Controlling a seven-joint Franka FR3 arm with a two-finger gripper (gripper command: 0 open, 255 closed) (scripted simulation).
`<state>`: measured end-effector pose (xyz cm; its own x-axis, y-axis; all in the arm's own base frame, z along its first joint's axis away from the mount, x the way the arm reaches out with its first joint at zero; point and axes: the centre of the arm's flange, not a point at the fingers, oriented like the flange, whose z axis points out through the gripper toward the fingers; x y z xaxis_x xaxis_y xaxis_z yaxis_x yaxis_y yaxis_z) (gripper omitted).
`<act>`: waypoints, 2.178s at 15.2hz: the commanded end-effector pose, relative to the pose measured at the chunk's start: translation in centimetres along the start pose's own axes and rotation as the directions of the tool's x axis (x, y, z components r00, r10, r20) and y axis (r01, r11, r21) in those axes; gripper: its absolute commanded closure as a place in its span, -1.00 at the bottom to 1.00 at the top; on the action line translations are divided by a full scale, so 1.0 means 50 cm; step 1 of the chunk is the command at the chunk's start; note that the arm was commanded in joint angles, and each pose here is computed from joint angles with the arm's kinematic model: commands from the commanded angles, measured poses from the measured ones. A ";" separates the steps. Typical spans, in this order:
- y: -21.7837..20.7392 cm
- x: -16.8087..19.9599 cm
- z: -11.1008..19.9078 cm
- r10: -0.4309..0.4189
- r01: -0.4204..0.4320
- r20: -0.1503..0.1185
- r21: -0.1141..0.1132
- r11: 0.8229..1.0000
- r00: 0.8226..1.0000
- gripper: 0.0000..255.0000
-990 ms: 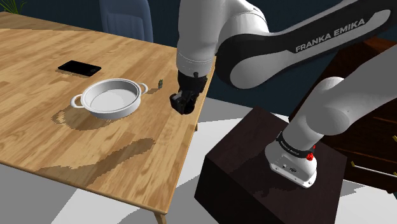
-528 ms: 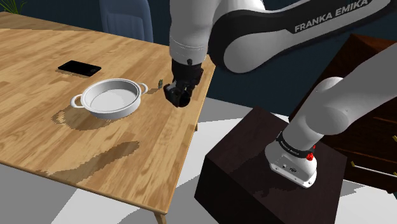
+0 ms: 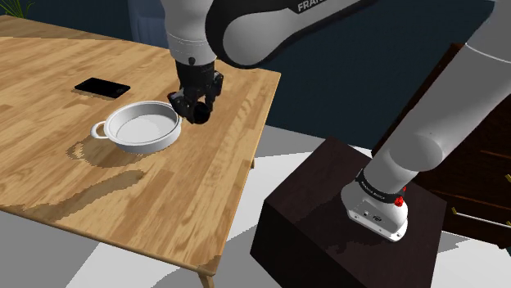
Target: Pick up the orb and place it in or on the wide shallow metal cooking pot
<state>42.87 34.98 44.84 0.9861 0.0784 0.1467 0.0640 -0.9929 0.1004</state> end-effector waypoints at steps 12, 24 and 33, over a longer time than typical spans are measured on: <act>-0.101 0.329 0.044 0.001 -0.001 -0.001 0.000 1.000 1.000 1.00; -0.133 0.384 0.145 0.001 -0.001 -0.001 0.000 1.000 1.000 1.00; -0.138 0.376 0.195 0.001 -0.001 -0.001 0.000 1.000 1.000 1.00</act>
<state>62.48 42.43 37.29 0.9860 0.0773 0.1477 0.0627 -0.9930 0.1005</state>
